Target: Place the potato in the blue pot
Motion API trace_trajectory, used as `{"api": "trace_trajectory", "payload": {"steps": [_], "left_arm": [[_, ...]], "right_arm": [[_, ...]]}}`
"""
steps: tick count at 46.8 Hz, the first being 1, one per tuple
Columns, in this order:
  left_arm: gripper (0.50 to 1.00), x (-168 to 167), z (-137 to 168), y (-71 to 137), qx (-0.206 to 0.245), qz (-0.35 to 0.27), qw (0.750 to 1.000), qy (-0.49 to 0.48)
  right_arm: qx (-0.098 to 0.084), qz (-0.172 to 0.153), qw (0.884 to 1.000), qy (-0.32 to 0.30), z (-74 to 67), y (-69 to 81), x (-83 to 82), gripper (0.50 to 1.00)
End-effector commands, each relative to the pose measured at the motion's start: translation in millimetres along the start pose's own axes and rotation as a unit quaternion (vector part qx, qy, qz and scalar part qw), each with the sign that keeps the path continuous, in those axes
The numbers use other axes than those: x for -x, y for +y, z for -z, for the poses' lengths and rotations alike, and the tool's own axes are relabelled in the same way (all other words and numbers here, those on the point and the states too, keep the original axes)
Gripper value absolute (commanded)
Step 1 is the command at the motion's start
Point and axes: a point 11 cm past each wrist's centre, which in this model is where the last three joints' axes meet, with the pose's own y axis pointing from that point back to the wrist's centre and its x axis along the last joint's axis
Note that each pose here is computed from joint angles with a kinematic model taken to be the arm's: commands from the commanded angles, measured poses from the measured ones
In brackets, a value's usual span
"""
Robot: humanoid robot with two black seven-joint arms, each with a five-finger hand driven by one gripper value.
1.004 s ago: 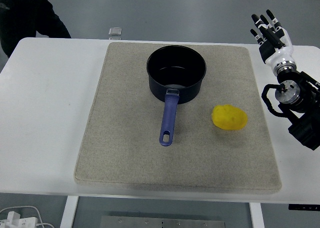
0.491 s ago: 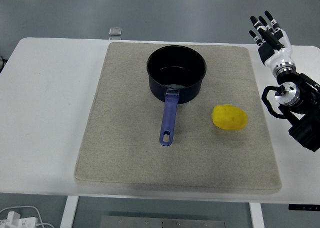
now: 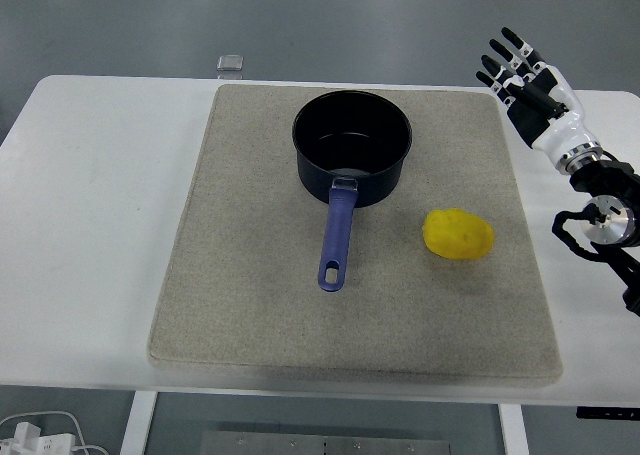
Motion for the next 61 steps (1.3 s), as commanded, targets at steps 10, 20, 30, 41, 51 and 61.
{"api": "trace_trajectory", "payload": {"steps": [10,20,30,41,51,61], "left_arm": [[0.994,-1,0,0,-0.001,-0.001,1.0,0.0],[0.992,0,0,0,-0.001,0.0,1.0,0.0],[0.994,-1,0,0,0.0,-0.001,1.0,0.001],[0.994,-1,0,0,0.0,-0.001,1.0,0.0],[0.992,0,0,0,0.0,0.0,1.0,0.0],[0.992,0,0,0,0.0,0.0,1.0,-0.001]], "right_arm": [[0.054,0.073,0.983,0.159,-16.0,20.8,5.7,0.926],[0.08,0.118,0.949,0.281,-10.2,35.9,-4.3,0.926],[0.106,0.174,0.905,0.374,-10.3,54.2,-11.6,0.926],[0.115,0.222,0.872,0.42,1.7,75.0,-3.5,0.926],[0.127,0.257,0.85,0.442,9.2,97.3,4.9,0.926],[0.125,0.258,0.85,0.441,8.8,97.1,7.3,0.926]]}}
